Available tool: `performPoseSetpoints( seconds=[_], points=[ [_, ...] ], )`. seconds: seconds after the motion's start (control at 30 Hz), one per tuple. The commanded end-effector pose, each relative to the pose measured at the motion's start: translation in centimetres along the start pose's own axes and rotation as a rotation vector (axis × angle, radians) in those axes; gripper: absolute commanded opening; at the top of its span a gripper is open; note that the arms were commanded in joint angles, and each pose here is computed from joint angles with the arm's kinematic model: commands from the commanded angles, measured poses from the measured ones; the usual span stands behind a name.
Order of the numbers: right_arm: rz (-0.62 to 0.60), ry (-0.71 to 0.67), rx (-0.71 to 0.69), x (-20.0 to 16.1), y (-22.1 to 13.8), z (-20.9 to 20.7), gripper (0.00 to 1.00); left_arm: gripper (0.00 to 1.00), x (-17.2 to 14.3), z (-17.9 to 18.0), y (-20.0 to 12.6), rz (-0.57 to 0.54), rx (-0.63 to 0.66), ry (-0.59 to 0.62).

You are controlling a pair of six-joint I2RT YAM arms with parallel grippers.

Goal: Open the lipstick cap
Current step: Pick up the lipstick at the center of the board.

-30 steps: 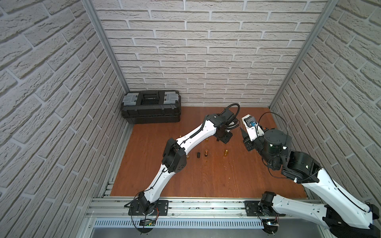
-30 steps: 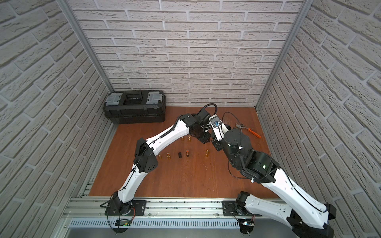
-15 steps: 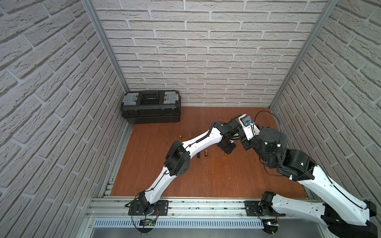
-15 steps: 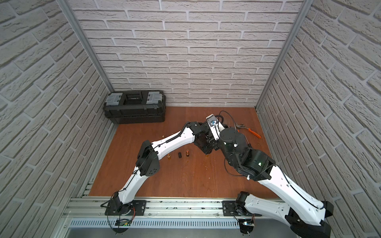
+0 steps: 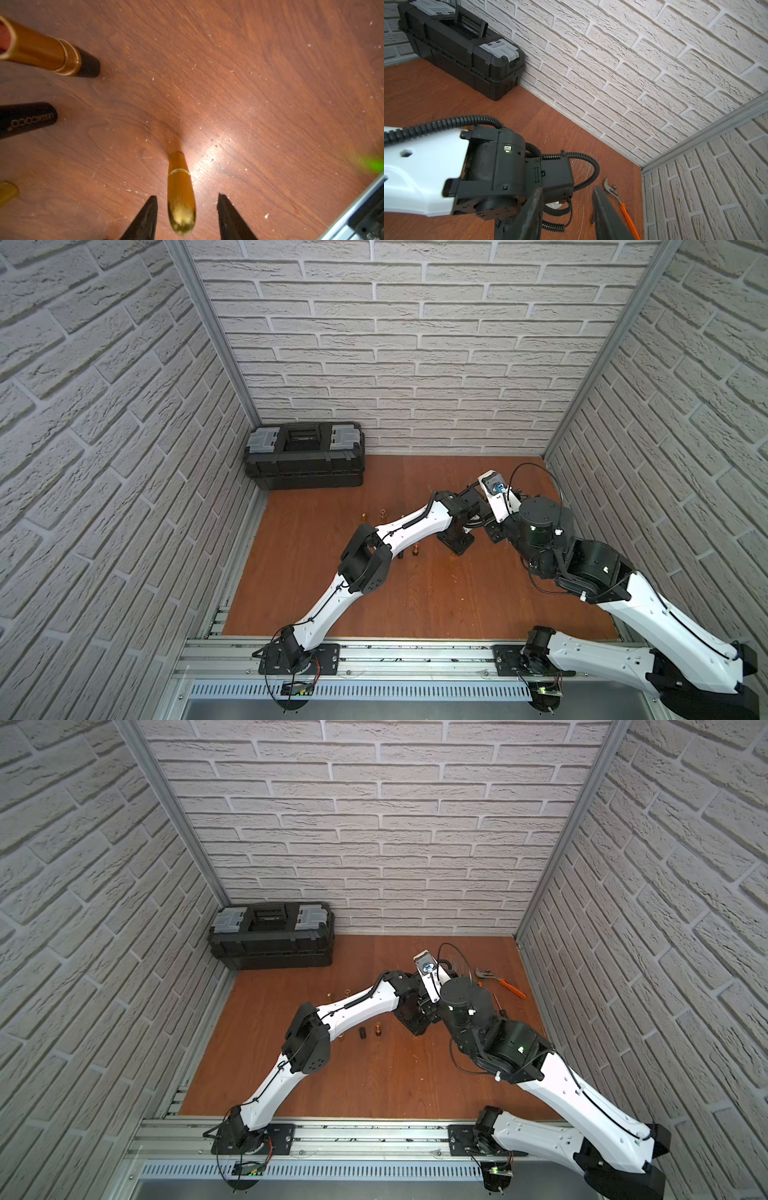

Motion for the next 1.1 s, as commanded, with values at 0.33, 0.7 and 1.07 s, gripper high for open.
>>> performPoseSetpoints(
  seconds=[0.33,0.7,1.07],
  points=[
    [-0.025,0.024,-0.002,0.7,-0.1,-0.1,0.40,0.41,1.0,0.7,0.3,-0.030,0.041,0.013],
    [-0.015,0.022,-0.005,0.3,-0.2,-0.2,0.41,0.25,1.2,0.6,0.6,-0.036,0.031,0.012],
    [0.001,0.017,0.001,-0.2,0.0,0.2,0.40,0.07,0.8,1.5,-3.3,-0.046,-0.016,-0.044]
  ],
)
Point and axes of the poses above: each gripper's point midway between its finger pads, its own y axis out along the fingers, its own z axis along the line the jaws close on, x = y × z, the point moved 1 cm from there along -y, back along the fingers, and after that the axes turned 5 degrees about -y, right-handed, at the moved point
